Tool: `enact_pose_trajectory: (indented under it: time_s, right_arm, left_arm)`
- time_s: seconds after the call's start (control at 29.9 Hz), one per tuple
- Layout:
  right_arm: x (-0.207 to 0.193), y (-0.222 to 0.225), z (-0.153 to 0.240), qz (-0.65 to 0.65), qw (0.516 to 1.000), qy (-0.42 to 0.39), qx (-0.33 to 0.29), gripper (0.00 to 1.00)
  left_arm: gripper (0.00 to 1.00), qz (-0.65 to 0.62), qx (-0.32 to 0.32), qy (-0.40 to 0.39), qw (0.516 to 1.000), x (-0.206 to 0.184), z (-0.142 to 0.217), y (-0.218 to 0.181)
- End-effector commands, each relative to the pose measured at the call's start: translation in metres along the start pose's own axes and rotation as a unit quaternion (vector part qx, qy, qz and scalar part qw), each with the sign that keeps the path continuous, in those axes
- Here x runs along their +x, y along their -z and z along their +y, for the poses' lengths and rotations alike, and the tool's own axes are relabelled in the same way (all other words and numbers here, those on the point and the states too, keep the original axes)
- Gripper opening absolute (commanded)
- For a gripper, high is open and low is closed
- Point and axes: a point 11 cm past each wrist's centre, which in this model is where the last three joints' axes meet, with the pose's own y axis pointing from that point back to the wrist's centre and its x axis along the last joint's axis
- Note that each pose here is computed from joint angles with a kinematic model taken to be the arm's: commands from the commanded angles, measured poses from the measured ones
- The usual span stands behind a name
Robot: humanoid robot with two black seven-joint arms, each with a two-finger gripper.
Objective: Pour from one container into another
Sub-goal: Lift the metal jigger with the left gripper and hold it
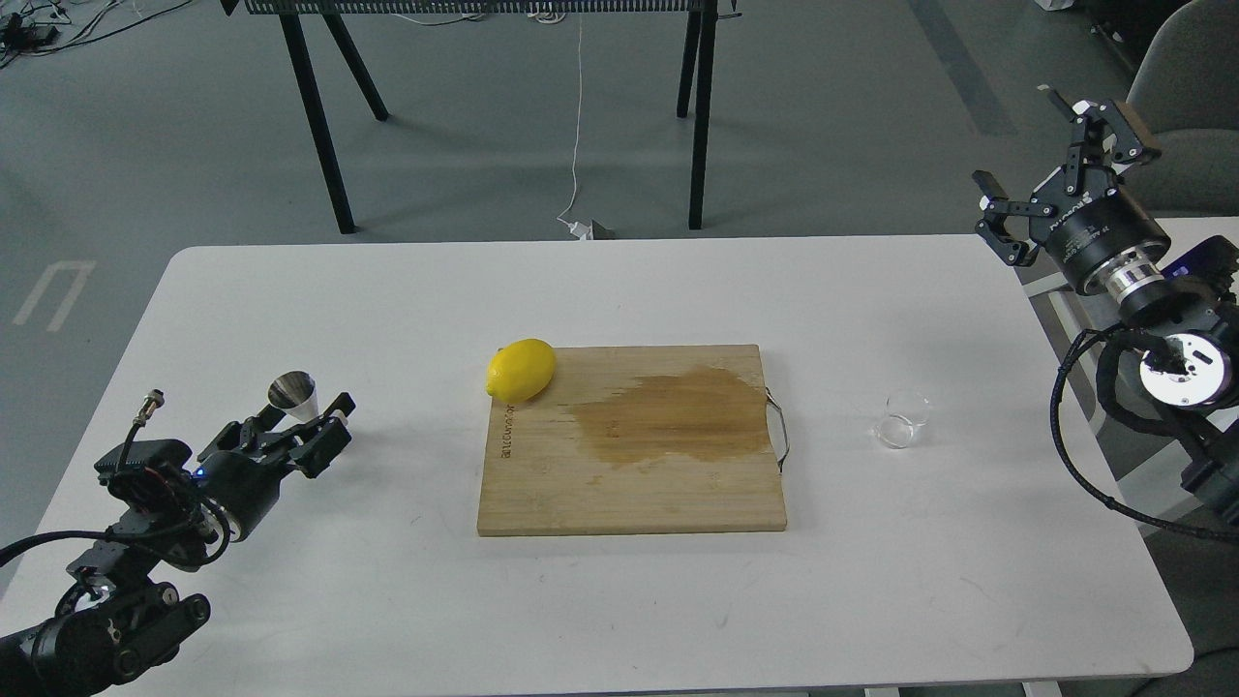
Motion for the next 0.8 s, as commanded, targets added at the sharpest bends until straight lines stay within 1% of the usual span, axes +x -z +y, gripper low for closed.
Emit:
enact_pose_trajectory:
  time_s: [0.0,0.53,0.77]
  right_arm:
    - [0.0,0.0,0.0,0.0,1.0,-0.001,0.0,0.99]
    - [0.002,-0.002,0.002,-0.001,1.0,-0.003,-0.001,0.99]
    - [0.003,-0.004,0.004,-0.001,1.0,-0.005,-0.003,0.99]
  left_arm:
    - [1.0,-0.001,0.011,0.003,1.0,-0.004,0.0,0.004]
    - [1.0,0.01,0.004,0.002,1.0,-0.011,-0.007,-0.007]
    - [0.99,0.003,0.017,0.004,1.0,-0.011,-0.006,0.001]
